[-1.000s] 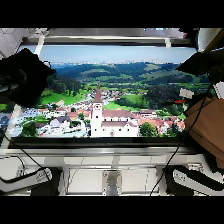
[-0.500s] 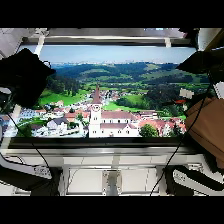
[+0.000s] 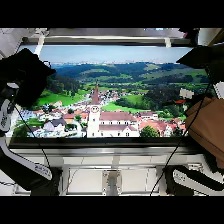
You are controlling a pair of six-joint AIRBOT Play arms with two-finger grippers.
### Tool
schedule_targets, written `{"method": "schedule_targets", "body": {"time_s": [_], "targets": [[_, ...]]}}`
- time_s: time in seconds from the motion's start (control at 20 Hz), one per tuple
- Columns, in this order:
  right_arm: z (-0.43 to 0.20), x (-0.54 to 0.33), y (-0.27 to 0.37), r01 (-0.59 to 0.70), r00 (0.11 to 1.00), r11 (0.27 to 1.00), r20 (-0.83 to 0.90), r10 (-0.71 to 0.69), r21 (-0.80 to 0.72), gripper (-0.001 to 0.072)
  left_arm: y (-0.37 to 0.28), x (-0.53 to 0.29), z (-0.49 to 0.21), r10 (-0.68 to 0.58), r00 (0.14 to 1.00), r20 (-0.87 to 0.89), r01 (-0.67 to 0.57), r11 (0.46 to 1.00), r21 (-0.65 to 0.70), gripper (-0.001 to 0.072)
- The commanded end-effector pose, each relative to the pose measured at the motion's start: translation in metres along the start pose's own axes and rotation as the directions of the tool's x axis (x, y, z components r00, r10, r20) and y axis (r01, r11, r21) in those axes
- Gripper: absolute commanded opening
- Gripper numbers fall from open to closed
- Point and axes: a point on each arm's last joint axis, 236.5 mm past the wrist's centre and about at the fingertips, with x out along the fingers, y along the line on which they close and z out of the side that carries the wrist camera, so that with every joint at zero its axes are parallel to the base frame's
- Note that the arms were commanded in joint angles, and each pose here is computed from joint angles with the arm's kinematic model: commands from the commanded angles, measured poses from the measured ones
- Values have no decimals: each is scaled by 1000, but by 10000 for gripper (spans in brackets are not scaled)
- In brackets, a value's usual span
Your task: Fold the clothes and pants, and hang the long-sleeved shirts on hangers.
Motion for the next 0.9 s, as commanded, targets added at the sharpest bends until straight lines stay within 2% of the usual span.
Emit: {"method": "schedule_targets", "body": {"time_s": [0.0,0.2,0.35,0.45,0.55,0.7,0.85], "targets": [[4,0,-1,6,1000,1000,17,-6,0,5,-7,9,-1,-16,1000,4,16,999,44,18],[1,-1,-19,79,997,997,4,-79,4,5,-48,-21,4,-68,997,-39,73,987,144,17],[-9,-9,-65,272,962,962,-37,-272,6,6,-127,-82,-3,-182,978,-104,206,929,308,17],[-16,-21,-97,409,910,912,-66,-410,-20,6,-192,-144,-29,-284,941,-185,338,827,449,17],[-20,-32,-118,493,864,868,-84,-496,-57,6,-247,-212,-76,-370,877,-305,479,691,541,16],[-22,-38,-127,520,841,843,-93,-533,-134,6,-291,-311,-173,-412,732,-543,678,526,514,16],[-14,-37,-128,522,841,836,-59,-537,-167,6,-295,-403,-294,-340,522,-783,841,356,406,16]]}}
